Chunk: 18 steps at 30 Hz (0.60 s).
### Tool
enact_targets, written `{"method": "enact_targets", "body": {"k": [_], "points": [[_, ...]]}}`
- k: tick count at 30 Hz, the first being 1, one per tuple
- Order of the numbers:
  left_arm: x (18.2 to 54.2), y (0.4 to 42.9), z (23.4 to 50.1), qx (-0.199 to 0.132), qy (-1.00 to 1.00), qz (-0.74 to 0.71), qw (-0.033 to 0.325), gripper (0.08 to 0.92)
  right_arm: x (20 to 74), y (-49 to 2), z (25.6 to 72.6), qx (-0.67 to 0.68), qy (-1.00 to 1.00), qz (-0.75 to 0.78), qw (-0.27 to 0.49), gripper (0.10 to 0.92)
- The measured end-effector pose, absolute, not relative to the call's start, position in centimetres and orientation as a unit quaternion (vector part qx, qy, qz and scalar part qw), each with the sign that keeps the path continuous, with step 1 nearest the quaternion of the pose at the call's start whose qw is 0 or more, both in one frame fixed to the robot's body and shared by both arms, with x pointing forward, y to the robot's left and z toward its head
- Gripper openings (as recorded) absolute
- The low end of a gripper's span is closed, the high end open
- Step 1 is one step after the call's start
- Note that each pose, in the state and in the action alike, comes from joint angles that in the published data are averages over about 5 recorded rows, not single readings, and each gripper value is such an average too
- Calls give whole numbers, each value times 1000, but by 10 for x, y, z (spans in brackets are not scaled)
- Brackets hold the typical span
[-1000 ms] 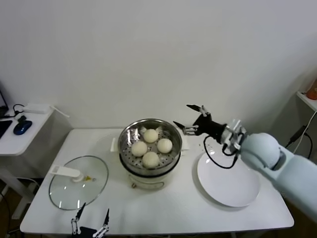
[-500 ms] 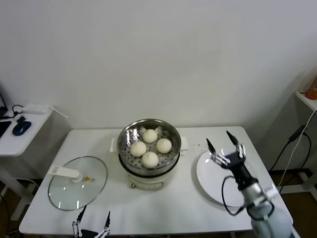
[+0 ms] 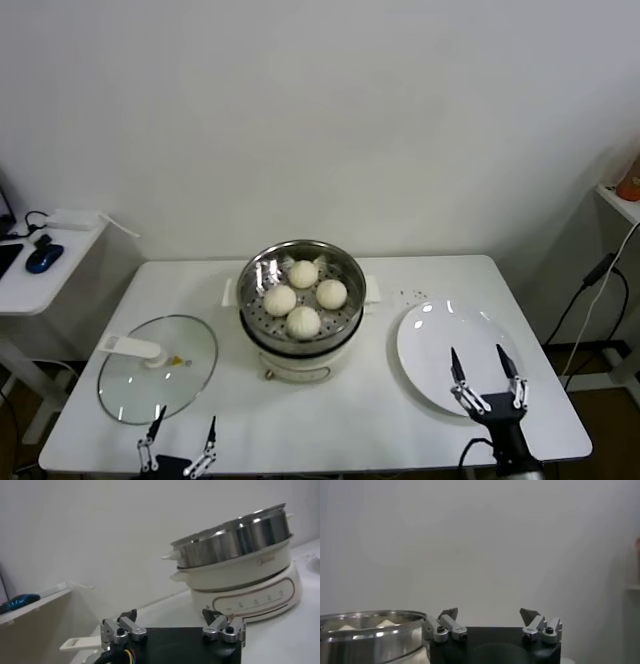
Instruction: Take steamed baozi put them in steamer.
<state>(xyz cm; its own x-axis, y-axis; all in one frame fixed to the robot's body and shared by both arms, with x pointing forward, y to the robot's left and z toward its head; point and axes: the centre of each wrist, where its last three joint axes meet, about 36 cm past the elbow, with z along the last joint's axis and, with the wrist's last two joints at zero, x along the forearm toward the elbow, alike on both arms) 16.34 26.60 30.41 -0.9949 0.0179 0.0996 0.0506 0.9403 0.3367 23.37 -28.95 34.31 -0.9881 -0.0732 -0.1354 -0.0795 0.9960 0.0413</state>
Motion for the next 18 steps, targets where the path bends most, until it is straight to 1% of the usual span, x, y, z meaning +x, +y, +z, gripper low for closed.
{"method": "enact_targets", "body": {"k": [8,18], "points": [[164,267,306,-14,-984,-172,44,823,210,-284,333,-14,998,21,57,823],[165,268,307,-10,-984,-172,43,823,197,-280,326,-4,999,20,47,823]]}}
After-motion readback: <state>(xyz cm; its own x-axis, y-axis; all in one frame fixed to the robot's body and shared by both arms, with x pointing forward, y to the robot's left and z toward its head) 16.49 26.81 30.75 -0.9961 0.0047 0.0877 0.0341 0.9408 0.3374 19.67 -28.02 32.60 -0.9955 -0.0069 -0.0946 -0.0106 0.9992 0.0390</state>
